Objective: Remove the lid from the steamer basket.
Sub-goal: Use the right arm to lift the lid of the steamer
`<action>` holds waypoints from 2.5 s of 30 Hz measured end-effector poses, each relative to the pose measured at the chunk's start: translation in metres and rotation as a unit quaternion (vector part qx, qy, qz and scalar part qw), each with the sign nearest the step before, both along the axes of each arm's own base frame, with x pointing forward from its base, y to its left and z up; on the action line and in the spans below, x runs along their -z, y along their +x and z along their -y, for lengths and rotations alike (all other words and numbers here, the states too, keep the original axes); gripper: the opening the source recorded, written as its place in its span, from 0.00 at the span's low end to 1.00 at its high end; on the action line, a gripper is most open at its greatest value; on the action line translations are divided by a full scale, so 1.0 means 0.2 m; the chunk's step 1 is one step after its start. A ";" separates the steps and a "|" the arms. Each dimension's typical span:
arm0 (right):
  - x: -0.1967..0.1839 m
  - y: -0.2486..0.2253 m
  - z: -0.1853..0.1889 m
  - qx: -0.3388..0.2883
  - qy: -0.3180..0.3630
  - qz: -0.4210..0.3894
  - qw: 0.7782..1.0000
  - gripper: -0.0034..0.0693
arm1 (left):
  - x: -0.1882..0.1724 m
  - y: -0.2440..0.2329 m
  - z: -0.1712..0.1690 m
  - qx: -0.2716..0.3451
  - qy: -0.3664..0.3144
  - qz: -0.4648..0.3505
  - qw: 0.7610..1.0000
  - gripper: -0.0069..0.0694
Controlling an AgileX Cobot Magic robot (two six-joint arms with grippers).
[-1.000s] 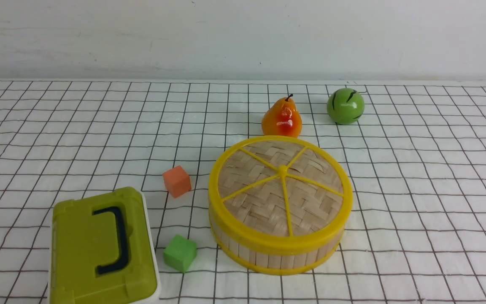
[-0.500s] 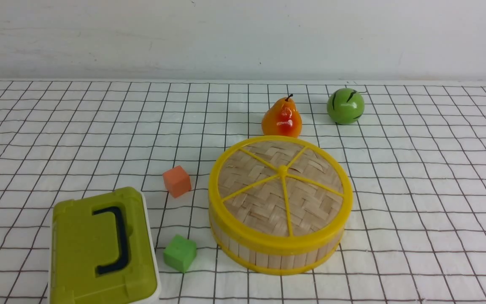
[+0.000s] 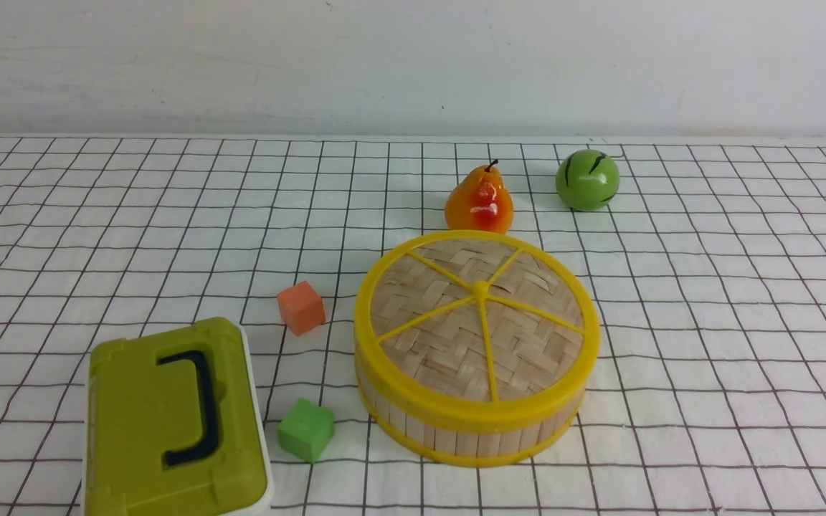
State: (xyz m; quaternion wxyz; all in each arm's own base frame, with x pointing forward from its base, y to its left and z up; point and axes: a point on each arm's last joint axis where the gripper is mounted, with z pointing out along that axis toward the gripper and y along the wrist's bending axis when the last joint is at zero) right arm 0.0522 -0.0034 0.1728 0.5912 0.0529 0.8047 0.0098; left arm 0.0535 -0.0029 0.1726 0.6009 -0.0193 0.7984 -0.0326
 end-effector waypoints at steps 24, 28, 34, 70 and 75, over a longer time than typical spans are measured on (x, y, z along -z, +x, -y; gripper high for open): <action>-0.03 0.01 -0.08 0.034 0.428 0.022 0.903 0.21 | 0.00 0.00 0.00 0.000 0.000 0.000 1.000 0.40; -0.05 0.01 -0.09 0.040 0.520 0.024 0.853 0.22 | 0.00 0.00 0.00 0.000 0.000 0.000 1.000 0.40; -0.05 0.01 -0.09 0.036 0.500 0.032 0.865 0.22 | 0.00 0.00 0.00 0.000 0.000 0.000 1.000 0.40; -1.10 0.58 -0.44 -0.457 -0.207 -0.236 0.832 0.02 | 0.00 0.00 0.00 -0.001 0.013 0.000 1.000 0.40; -1.09 0.78 -0.64 -0.455 -0.232 -0.284 0.812 0.03 | 0.00 0.00 0.00 -0.001 0.013 0.000 1.000 0.40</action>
